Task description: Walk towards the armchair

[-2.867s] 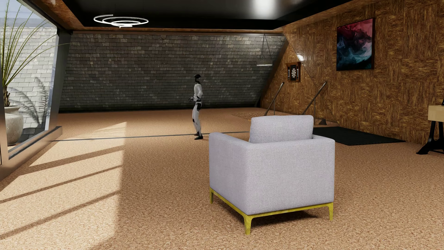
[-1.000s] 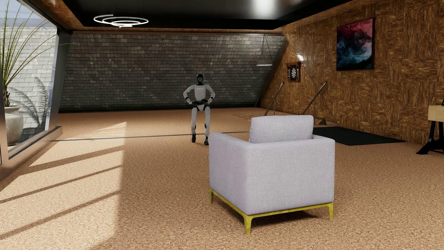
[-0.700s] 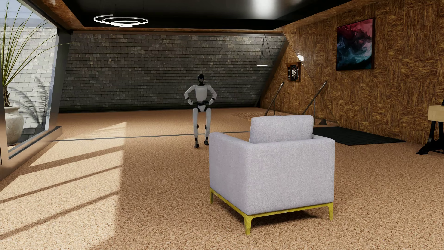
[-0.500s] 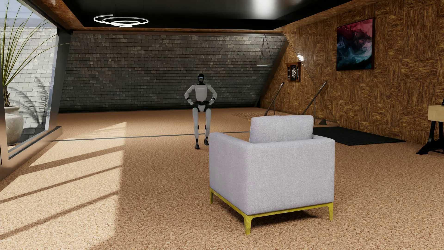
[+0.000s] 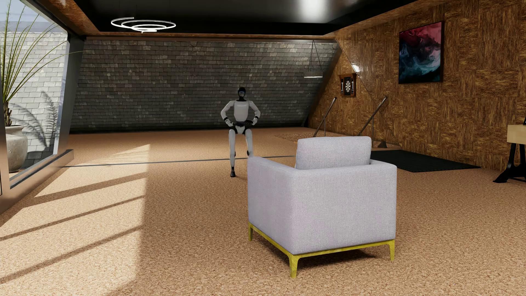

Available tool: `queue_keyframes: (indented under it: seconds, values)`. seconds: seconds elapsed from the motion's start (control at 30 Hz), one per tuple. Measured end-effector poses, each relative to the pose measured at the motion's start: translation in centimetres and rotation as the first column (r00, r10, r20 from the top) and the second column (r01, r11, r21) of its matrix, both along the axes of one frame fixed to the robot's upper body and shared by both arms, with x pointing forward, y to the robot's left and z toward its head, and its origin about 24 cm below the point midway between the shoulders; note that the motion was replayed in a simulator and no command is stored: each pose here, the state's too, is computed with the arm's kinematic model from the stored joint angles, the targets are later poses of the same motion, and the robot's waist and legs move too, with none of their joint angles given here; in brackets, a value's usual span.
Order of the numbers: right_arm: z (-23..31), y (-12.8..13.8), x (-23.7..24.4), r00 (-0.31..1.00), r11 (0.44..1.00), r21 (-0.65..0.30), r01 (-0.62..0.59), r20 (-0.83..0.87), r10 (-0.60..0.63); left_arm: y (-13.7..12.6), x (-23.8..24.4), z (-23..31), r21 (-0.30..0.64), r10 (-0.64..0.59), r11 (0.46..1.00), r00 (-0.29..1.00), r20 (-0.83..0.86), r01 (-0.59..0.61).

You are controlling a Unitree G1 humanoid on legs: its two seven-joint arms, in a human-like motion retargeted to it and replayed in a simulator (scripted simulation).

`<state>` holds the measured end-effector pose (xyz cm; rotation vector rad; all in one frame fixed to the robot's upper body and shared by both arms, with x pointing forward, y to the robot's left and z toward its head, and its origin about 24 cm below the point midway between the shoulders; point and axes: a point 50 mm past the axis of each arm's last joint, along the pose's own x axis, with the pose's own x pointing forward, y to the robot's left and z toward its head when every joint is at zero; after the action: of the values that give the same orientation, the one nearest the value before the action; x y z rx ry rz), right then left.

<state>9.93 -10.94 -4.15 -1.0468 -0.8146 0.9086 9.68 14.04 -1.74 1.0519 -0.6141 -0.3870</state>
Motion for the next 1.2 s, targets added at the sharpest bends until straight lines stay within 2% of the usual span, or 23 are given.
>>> queue_keyframes:
  seconds: [0.1,0.2,0.27,0.4,0.47,0.53,0.63,0.8,0.9,0.97,1.0,1.07,1.13,1.2]
  values:
    - [-0.2,-0.2,0.0,0.999,0.999,-0.012,0.03,-0.027,-0.03,-0.6,0.5,0.4,-0.029,0.006,1.0,0.999,0.042,-0.005]
    - [-0.1,-0.4,0.7,0.997,0.998,0.022,0.061,0.039,-0.062,-1.6,1.3,2.2,-0.147,0.018,0.989,0.995,0.095,-0.004]
    - [-0.5,-0.4,0.7,0.998,0.999,0.016,0.043,0.047,-0.044,-1.3,1.3,2.1,-0.14,0.043,0.99,0.995,0.09,-0.03]
    - [-0.8,-2.0,0.0,0.998,0.994,-0.096,-0.058,-0.017,0.057,-1.6,0.7,1.2,-0.139,0.059,0.989,0.997,0.058,-0.051]
    - [-0.2,-2.0,0.5,0.995,0.99,-0.104,-0.094,0.017,0.096,-2.0,0.7,1.5,-0.183,0.059,0.982,0.997,0.048,-0.049]
    - [0.0,-2.0,1.0,0.995,0.993,-0.087,-0.081,0.058,0.086,-2.3,1.0,1.5,-0.201,0.058,0.978,0.998,0.038,-0.049]
    - [0.1,-2.3,0.7,0.996,0.995,-0.092,-0.035,0.081,0.043,-2.0,-0.1,0.2,-0.145,0.023,0.989,0.999,-0.027,-0.027]
    - [0.6,-2.1,1.2,0.991,0.997,-0.069,0.039,0.127,-0.03,-2.2,-0.4,-0.2,-0.155,0.018,0.987,0.997,-0.076,-0.03]
    - [0.6,-2.1,1.4,0.988,0.993,-0.086,0.081,0.136,-0.069,-2.0,-0.4,-0.4,-0.146,0.005,0.989,0.996,-0.091,-0.019]
    - [1.0,-1.8,1.7,0.983,0.994,-0.055,0.096,0.163,-0.086,-1.7,-0.5,-0.7,-0.139,0.018,0.99,0.993,-0.114,-0.034]
    - [1.3,-1.4,1.9,0.978,0.996,-0.008,0.09,0.191,-0.087,-1.5,-0.3,-0.9,-0.132,0.03,0.99,0.992,-0.119,-0.046]
    - [1.5,-0.9,1.9,0.974,0.997,0.037,0.075,0.212,-0.081,-0.9,-0.3,-1.4,-0.087,0.038,0.995,0.992,-0.119,-0.048]
    - [1.0,-0.8,1.6,0.983,0.998,0.002,0.067,0.172,-0.066,0.3,-1.0,-2.2,0.0,0.0,1.0,0.989,-0.146,0.0]
    - [1.1,-0.1,1.3,0.988,0.999,0.023,0.042,0.146,-0.045,1.3,-1.3,-2.5,0.066,-0.056,0.996,0.985,-0.161,0.067]
